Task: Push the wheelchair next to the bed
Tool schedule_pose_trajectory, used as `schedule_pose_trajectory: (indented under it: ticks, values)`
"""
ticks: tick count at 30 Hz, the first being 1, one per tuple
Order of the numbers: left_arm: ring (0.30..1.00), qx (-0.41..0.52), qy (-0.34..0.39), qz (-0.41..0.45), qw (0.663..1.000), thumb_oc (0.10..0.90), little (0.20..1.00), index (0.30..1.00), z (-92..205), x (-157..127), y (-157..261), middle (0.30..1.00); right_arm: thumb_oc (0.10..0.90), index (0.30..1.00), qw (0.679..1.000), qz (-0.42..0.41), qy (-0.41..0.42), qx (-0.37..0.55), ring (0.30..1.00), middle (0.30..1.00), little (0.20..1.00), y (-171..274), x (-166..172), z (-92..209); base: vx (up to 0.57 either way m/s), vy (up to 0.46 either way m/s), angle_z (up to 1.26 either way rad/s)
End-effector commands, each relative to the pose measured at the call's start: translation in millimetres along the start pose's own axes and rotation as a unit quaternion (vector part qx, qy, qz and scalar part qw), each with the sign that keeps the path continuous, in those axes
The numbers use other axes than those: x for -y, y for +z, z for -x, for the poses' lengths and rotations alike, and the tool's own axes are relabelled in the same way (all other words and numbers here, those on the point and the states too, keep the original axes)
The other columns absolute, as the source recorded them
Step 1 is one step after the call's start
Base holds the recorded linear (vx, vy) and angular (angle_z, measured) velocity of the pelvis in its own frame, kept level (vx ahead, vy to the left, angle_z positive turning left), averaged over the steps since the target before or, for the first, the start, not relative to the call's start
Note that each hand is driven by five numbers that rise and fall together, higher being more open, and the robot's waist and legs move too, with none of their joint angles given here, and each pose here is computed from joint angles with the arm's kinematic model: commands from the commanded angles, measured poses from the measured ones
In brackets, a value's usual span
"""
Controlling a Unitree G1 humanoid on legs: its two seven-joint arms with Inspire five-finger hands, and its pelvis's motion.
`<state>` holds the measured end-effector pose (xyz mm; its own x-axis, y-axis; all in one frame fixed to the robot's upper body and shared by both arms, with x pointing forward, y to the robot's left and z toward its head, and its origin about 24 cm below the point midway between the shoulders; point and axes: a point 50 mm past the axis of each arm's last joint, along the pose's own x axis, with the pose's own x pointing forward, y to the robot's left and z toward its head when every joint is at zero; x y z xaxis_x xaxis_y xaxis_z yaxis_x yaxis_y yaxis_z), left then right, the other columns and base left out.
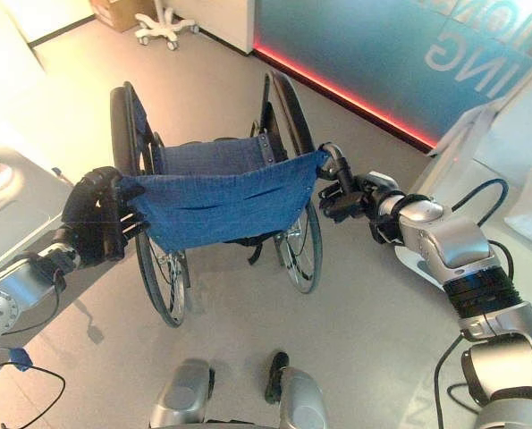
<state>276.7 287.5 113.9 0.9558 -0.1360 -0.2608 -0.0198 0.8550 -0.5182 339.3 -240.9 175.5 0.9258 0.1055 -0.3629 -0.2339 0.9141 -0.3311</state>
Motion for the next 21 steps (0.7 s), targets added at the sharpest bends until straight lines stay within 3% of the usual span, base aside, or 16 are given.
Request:
schedule_pose_trajectory:
  ticks: [1, 14, 21]
  values:
    - [0.3, 0.193, -0.196, -0.058, 0.96, 0.4, 0.3, 0.3, 9.5, 85.4, 59.6, 0.3, 0.4, 0.3, 0.991, 0.071, 0.032, 0.112, 0.3, 0.3, 0.3, 41.2, -14.3, 13.7, 0.43, -0.062, -0.09]
    - [0.3, 0.196, -0.189, -0.064, 0.96, 0.4, 0.3, 0.3, 10.5, 74.5, 64.4, 0.3, 0.4, 0.3, 0.989, 0.077, 0.051, 0.112, 0.3, 0.3, 0.3, 27.2, -28.8, 2.1, 0.42, 0.032, 0.1]
    - [0.3, 0.201, -0.165, -0.088, 0.962, 0.4, 0.3, 0.3, 13.5, 62.5, 84.7, 0.3, 0.4, 0.3, 0.989, 0.047, 0.055, 0.127, 0.3, 0.3, 0.3, 26.0, -33.6, -3.2, 0.42, 0.042, -0.27]
